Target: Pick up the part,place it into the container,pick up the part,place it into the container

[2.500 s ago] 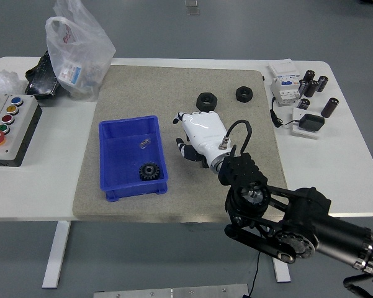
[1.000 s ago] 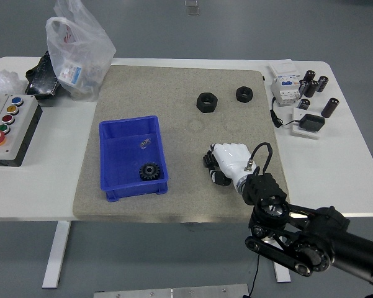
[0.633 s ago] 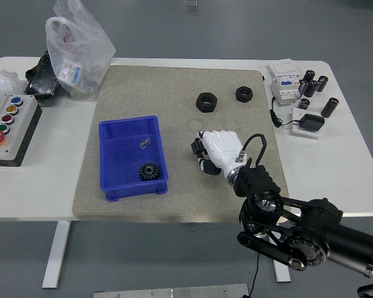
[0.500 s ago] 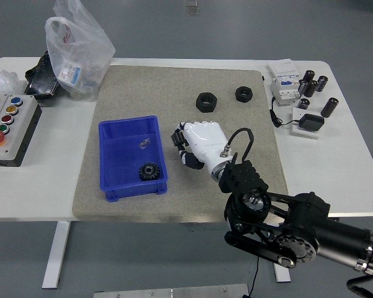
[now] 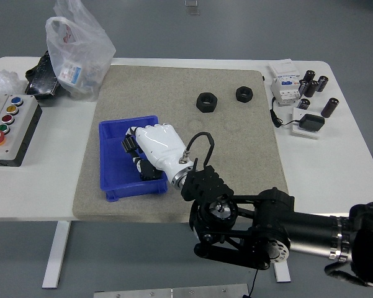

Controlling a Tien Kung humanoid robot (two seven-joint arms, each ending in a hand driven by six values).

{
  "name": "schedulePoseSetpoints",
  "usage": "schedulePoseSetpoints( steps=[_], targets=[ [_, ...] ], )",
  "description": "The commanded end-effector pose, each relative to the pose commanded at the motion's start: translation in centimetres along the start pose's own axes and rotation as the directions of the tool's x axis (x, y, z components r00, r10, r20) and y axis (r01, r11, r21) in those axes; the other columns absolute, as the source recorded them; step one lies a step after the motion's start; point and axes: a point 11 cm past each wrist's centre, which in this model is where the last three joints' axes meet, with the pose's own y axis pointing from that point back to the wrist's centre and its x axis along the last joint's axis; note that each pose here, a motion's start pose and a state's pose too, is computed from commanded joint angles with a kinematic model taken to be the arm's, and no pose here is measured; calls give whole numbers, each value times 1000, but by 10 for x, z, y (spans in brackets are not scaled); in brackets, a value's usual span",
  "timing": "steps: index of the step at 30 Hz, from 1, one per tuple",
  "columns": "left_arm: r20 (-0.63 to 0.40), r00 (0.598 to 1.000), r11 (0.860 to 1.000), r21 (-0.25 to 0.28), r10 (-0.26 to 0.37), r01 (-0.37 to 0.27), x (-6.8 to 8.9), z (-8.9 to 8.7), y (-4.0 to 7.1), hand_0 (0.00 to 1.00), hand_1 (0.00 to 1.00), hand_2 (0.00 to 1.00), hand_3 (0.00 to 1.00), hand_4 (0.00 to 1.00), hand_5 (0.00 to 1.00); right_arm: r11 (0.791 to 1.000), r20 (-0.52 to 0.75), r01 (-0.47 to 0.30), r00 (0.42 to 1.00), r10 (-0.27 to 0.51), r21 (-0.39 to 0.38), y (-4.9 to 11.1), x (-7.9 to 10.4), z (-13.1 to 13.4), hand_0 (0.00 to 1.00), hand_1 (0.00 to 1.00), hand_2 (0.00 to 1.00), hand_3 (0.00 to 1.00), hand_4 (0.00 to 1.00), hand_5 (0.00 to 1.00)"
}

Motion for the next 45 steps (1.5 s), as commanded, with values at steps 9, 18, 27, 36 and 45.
schedulePoseSetpoints(
  steps=[9, 18, 27, 36, 45],
  targets=[
    [3, 1000, 1000, -4, 0, 0, 0, 1, 0, 597, 467, 482, 603, 493, 590, 998, -2, 50, 999, -50, -23, 0, -6, 4, 281, 598, 727, 891, 601, 182],
    [5, 1000, 1000, -3, -2, 2, -1, 0, 0, 597, 469, 482, 602, 489, 590, 998, 43, -21, 999, 23, -57, -2, 12, 15, 280, 590, 739, 899, 630, 195],
    [3, 1000, 1000, -4, -5, 5, -3, -2, 0, 597, 468, 483, 602, 476, 587, 949, 179, -196, 953, 244, -248, 15, 43, 81, 296, 573, 723, 862, 647, 244],
    [-8, 1000, 1000, 4, 4, -4, -1, -8, -1, 597, 468, 484, 602, 467, 583, 848, 363, -282, 810, 461, -448, 46, 54, 159, 398, 628, 721, 810, 658, 264],
    [2, 1000, 1000, -18, 6, -6, -1, -1, 0, 596, 468, 484, 602, 464, 581, 792, 502, -300, 641, 581, -533, 84, 50, 208, 527, 655, 714, 762, 661, 285]
  ],
)
